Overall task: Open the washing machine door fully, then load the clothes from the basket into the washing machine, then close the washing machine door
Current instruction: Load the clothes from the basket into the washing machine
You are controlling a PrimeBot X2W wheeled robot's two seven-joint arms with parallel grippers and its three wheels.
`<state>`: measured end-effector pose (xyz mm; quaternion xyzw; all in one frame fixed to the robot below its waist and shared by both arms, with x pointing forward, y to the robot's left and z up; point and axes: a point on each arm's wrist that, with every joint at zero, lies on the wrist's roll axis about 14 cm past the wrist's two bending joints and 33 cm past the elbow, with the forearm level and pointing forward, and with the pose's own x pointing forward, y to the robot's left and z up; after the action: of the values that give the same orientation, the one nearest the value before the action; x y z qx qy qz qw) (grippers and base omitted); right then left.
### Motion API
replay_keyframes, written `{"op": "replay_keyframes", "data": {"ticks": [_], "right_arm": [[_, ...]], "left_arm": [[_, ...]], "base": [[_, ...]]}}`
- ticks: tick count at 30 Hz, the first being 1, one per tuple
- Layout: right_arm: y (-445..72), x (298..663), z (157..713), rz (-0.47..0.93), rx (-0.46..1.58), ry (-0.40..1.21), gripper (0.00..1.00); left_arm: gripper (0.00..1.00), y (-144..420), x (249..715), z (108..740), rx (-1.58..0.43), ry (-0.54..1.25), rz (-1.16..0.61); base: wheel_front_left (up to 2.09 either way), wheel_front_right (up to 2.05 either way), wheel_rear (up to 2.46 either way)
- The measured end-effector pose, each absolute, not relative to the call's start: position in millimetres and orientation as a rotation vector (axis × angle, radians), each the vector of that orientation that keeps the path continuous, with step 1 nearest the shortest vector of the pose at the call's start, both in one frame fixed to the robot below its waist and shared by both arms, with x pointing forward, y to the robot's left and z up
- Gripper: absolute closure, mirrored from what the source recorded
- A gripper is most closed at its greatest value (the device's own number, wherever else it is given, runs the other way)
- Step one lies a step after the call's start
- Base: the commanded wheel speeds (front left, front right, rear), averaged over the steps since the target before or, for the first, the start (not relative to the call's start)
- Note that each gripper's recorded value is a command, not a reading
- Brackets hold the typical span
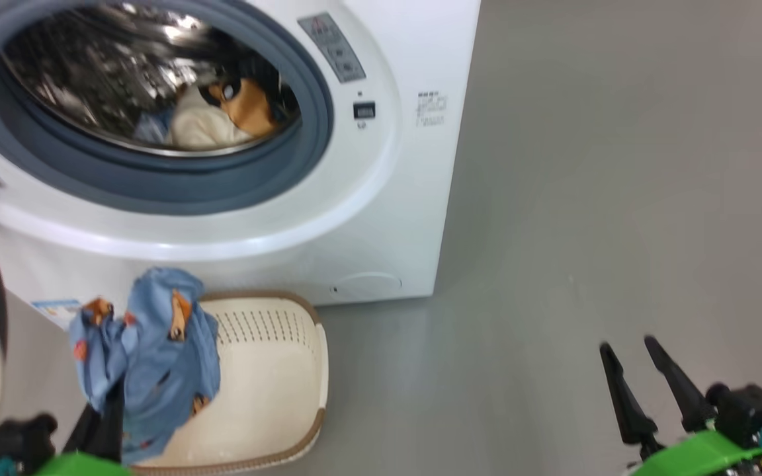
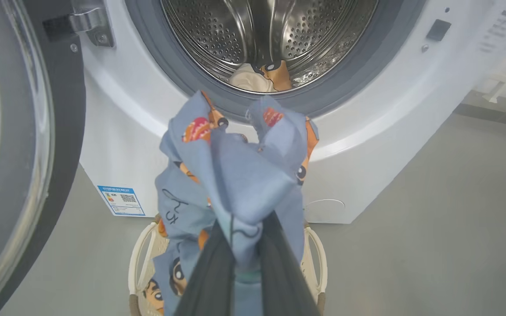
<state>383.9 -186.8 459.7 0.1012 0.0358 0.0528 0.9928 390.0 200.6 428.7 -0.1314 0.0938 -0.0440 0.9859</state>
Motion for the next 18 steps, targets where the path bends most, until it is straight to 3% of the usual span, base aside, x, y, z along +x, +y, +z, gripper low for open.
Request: {"op": "replay_keyframes", "data": {"ticks": [11, 18], "right_arm": [[-203, 346, 467, 0.058, 0.206, 0.055, 0.00], [-203, 344, 470, 0.060, 0.208, 0.044, 0.00]], "left_arm": [[1.00, 212, 333, 458, -0.251, 0.085, -0.029], [1.00, 212, 321, 462, -0.273, 0.062, 0.001]], "base": [[0.00, 0.00, 0.00], [0.00, 0.00, 0.00]]}}
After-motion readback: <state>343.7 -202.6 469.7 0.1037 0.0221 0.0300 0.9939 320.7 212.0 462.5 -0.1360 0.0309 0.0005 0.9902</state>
